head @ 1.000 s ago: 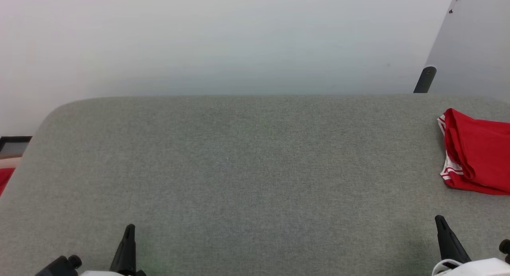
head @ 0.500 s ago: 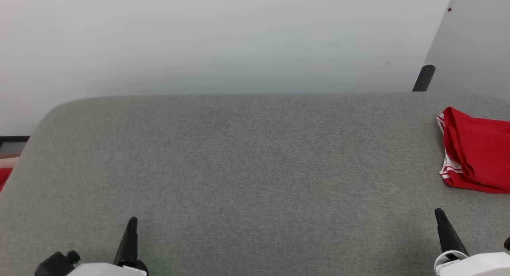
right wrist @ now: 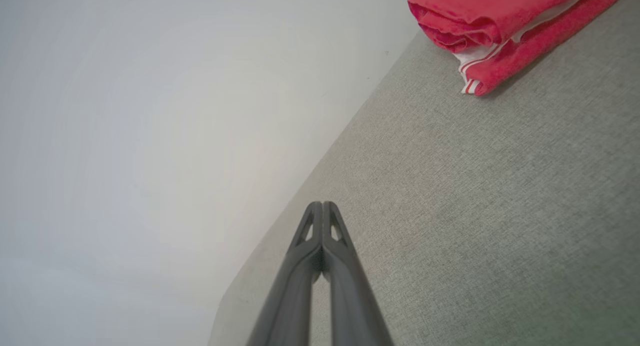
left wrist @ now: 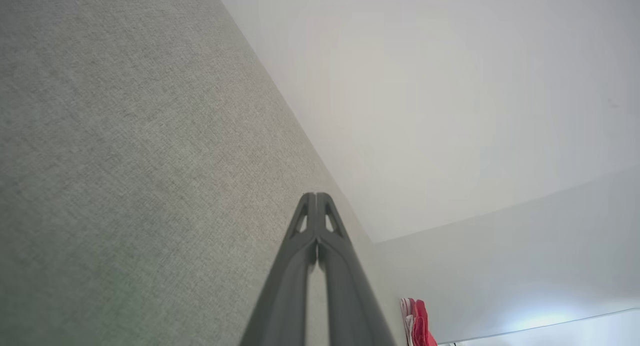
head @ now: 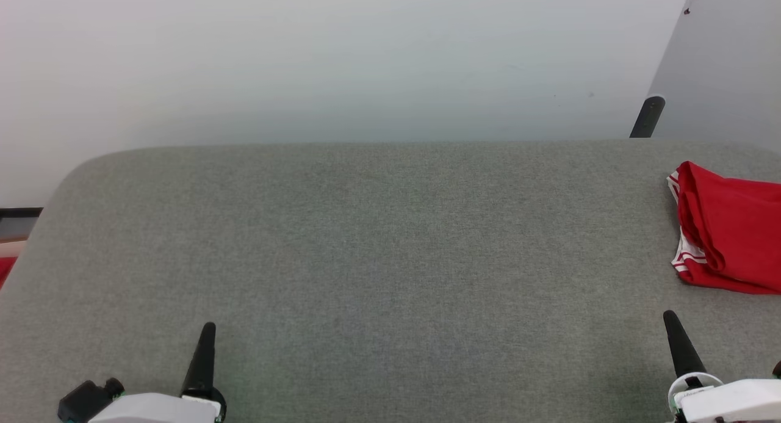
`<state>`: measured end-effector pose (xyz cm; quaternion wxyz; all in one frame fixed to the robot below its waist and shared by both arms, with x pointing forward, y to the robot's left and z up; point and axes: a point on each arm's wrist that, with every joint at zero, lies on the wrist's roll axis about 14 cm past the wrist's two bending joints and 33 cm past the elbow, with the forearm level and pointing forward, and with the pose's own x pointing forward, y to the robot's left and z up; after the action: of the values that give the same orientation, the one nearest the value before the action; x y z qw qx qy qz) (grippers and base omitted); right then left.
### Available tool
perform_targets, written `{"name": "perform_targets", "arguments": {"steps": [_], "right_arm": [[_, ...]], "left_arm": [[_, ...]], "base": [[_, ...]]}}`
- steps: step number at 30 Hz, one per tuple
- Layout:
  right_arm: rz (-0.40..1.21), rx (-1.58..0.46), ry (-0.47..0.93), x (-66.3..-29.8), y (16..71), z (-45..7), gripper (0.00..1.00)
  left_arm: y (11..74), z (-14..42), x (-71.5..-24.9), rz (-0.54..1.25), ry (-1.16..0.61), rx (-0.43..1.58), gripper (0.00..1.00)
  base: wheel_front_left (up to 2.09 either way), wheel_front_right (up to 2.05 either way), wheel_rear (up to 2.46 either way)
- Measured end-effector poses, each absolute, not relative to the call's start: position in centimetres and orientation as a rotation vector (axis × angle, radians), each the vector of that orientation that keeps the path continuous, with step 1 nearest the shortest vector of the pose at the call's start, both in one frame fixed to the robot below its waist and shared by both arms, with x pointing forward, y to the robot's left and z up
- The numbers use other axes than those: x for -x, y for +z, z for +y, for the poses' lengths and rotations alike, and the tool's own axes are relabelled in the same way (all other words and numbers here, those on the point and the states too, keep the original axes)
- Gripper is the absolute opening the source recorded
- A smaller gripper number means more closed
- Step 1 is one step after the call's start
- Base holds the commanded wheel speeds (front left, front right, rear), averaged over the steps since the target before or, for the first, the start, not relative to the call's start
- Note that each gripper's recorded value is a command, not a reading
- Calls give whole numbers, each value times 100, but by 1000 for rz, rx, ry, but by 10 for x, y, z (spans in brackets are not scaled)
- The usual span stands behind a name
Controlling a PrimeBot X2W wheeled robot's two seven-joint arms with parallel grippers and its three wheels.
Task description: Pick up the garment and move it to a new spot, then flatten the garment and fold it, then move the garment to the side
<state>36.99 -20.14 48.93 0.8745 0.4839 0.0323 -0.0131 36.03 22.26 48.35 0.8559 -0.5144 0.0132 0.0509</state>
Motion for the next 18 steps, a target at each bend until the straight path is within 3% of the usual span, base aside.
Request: {"name": "perform_targets", "arguments": {"steps": [18], "right_arm": [[48, -1197, -23, -377, 496, -200, 0]], "left_arm": [[489, 216, -370, 21, 84, 1249, 0]], "base": [[0, 0, 0]]}}
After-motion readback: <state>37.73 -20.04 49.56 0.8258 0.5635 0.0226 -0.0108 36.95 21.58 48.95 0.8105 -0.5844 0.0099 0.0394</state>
